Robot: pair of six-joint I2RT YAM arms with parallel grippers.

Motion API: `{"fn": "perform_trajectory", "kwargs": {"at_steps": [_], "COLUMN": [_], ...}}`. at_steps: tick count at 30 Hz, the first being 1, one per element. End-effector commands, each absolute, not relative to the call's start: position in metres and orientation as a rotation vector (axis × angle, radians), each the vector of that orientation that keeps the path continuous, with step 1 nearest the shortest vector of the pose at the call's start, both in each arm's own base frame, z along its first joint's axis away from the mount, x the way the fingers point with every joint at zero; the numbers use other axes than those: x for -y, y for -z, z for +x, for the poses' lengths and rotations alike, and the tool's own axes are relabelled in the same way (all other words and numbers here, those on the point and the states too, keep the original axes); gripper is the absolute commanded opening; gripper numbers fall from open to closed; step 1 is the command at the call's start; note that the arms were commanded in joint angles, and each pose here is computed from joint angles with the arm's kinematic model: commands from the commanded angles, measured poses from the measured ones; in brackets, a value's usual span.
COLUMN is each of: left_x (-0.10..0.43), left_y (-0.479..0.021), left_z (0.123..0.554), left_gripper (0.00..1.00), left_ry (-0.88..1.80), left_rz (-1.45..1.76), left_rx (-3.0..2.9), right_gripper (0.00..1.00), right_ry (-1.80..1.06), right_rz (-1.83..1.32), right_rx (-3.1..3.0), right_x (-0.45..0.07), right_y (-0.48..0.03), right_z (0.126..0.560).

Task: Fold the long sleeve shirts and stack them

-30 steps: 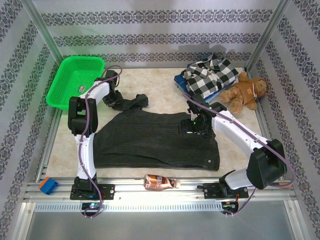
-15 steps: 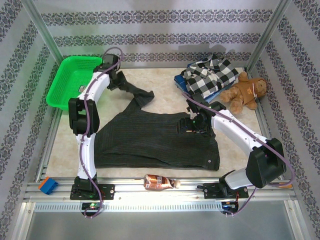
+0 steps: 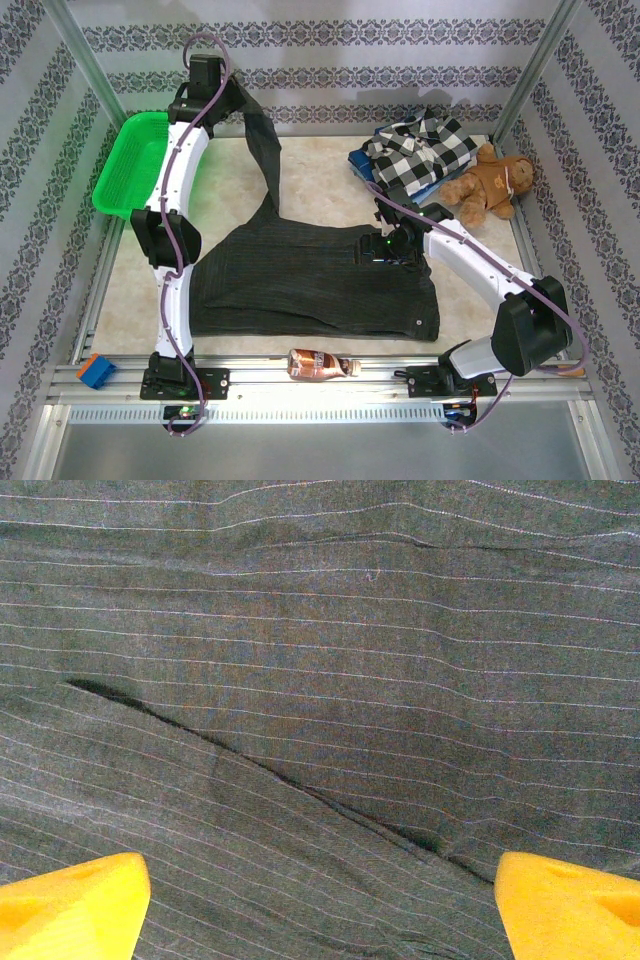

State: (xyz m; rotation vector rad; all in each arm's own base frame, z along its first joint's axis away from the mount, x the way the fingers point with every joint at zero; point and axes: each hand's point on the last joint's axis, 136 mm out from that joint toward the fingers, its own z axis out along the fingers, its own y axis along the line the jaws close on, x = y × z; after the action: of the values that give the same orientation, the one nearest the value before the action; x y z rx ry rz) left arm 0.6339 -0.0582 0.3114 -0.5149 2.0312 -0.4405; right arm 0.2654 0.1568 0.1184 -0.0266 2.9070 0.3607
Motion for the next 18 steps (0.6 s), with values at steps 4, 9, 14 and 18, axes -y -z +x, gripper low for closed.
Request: {"fn": "perform_trajectory", "kwargs": {"at_steps": [4, 9, 14, 18], "left_x": [0.047, 0.055, 0.054, 0.046], "left_y": [-0.345, -0.361, -0.360, -0.361], "left_z": [0.627, 0.603, 0.576, 0.557], "left_gripper": [0.07, 0.08, 0.08, 0.08], "left_ry": [0.353, 0.273, 0.156, 0.096], "left_rz": [-0.498, -0.483, -0.479, -0.507], "left_rx": [-1.961, -1.985, -2.052, -2.091], "right_gripper": [0.90, 0.90, 0.90, 0.90], "right_ry": [-0.377, -0.398, -0.409, -0.414], "right_rz": [-0.017, -0.019, -0.034, -0.048], "right_rx": [-2.916, -2.921, -2.927, -2.929], "right_x": [-0.156, -0.161, -0.165, -0.165], "right_y": [-0.110, -0.107, -0.104, -0.103], "right_z": [0.266, 0.270, 0.273, 0.272]}}
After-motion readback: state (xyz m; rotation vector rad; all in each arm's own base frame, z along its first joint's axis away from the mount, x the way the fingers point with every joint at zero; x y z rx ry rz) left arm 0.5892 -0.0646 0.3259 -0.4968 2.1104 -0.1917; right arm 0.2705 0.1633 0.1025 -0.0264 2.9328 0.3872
